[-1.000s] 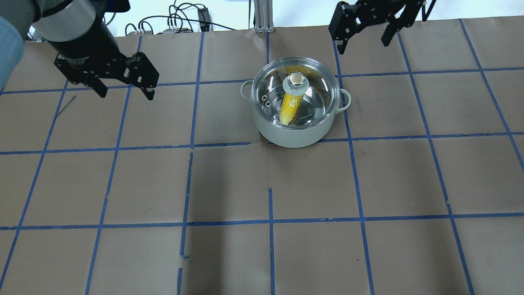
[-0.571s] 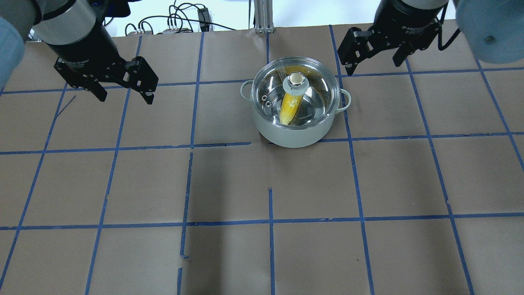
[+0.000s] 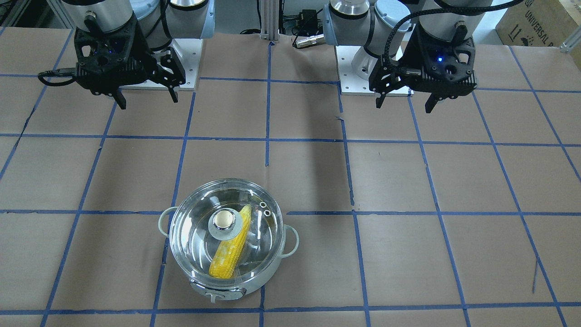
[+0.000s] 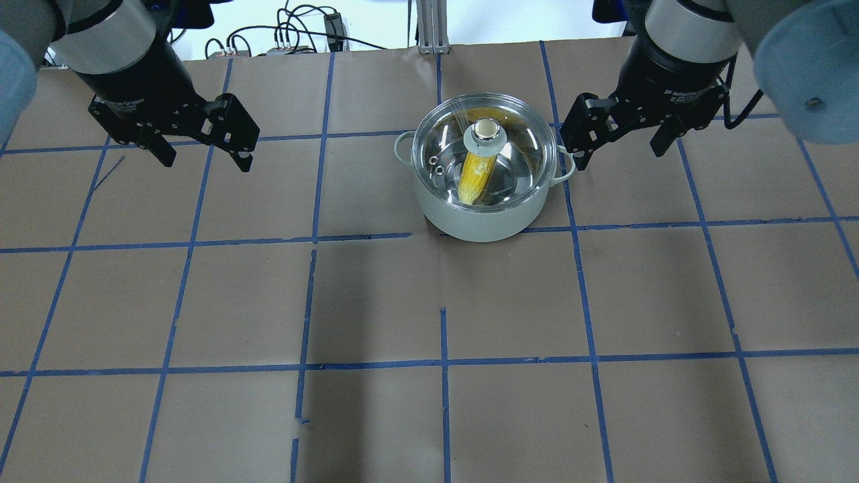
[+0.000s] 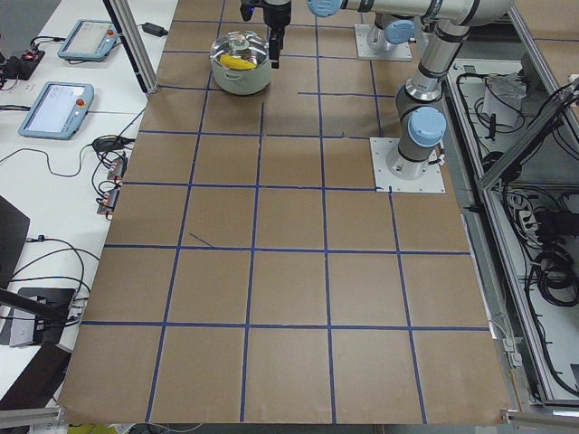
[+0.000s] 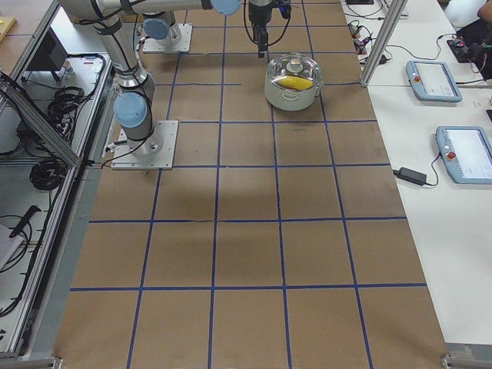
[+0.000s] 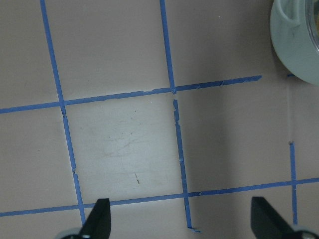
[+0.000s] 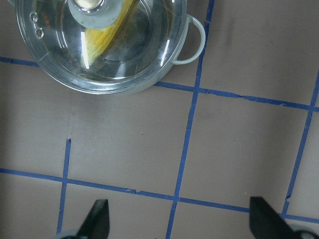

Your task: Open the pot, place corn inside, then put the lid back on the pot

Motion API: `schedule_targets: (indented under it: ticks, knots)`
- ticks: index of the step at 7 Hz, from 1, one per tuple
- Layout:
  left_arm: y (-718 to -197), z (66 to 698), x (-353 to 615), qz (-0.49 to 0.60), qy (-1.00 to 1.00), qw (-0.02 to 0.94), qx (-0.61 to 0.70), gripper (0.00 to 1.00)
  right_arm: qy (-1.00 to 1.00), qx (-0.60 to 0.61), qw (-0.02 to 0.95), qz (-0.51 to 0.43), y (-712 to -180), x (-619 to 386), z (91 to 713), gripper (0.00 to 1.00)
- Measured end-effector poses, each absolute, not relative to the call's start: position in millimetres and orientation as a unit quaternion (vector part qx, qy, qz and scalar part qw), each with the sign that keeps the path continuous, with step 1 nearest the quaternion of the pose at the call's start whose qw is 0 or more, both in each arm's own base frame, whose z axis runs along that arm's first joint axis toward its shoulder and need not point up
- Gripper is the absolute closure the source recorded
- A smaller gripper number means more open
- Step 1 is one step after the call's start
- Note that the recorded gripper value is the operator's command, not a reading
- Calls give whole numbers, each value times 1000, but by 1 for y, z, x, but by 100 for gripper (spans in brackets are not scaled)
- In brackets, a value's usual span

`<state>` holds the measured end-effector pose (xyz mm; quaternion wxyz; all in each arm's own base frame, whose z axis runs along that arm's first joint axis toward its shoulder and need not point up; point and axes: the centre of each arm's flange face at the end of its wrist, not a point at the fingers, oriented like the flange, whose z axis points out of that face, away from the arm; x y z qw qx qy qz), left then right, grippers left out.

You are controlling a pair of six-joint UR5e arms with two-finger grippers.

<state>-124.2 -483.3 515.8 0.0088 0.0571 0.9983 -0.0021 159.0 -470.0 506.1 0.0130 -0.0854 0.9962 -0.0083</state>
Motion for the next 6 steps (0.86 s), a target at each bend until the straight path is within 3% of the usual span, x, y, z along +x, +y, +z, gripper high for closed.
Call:
schedule_targets:
  ticks: [6]
  knots:
    - [-483, 517, -123, -2, 998, 13, 57, 0, 996, -84, 11, -8, -469, 160, 506, 1]
